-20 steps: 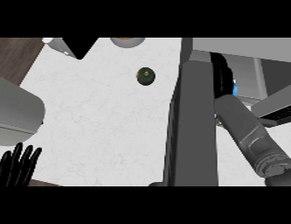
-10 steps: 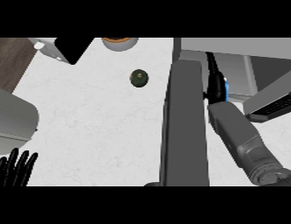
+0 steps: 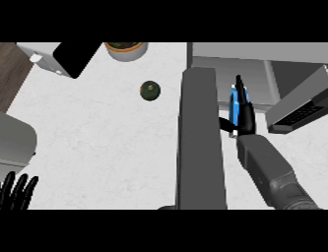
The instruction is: Pick up the milk, place it into the microwave and close the microwave
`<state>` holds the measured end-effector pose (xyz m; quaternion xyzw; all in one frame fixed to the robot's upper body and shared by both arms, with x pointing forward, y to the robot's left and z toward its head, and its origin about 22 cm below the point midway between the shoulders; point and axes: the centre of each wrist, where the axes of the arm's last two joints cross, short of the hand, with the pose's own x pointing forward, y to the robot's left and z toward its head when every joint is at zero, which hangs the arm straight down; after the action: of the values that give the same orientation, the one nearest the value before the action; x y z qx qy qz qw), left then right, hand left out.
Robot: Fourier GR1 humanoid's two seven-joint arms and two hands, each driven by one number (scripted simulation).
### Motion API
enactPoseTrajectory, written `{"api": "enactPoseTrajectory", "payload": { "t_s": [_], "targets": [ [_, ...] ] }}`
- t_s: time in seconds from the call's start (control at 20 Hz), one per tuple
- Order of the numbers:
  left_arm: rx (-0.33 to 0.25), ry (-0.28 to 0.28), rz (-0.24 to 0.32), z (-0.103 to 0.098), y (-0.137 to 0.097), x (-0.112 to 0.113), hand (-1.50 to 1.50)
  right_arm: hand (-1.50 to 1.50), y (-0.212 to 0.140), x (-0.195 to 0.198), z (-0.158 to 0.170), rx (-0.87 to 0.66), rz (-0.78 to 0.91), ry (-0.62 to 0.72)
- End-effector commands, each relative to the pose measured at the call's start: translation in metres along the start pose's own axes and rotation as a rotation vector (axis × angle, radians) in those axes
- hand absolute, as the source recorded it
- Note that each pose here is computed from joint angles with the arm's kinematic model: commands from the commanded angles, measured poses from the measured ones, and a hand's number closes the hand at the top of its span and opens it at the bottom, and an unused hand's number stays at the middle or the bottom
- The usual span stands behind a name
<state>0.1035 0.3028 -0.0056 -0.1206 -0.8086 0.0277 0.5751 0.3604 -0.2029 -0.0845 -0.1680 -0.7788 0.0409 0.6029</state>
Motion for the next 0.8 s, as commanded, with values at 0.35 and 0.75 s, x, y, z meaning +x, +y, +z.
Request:
{"api": "enactPoseTrajectory", "payload": {
  "t_s": [0.35, 0.75],
  "targets": [
    [0.004, 0.048, -0.004, 0.009, -0.009, 0.002, -1.50, -1.50, -0.009, -0.030, 0.047, 0.087, -0.155, -0.018],
    [-0.053, 0.118, -0.045, 0.002, -0.031, -0.007, -1.50, -1.50, -0.027, -0.057, 0.103, 0.149, -0.213, -0.021]
  ]
}}
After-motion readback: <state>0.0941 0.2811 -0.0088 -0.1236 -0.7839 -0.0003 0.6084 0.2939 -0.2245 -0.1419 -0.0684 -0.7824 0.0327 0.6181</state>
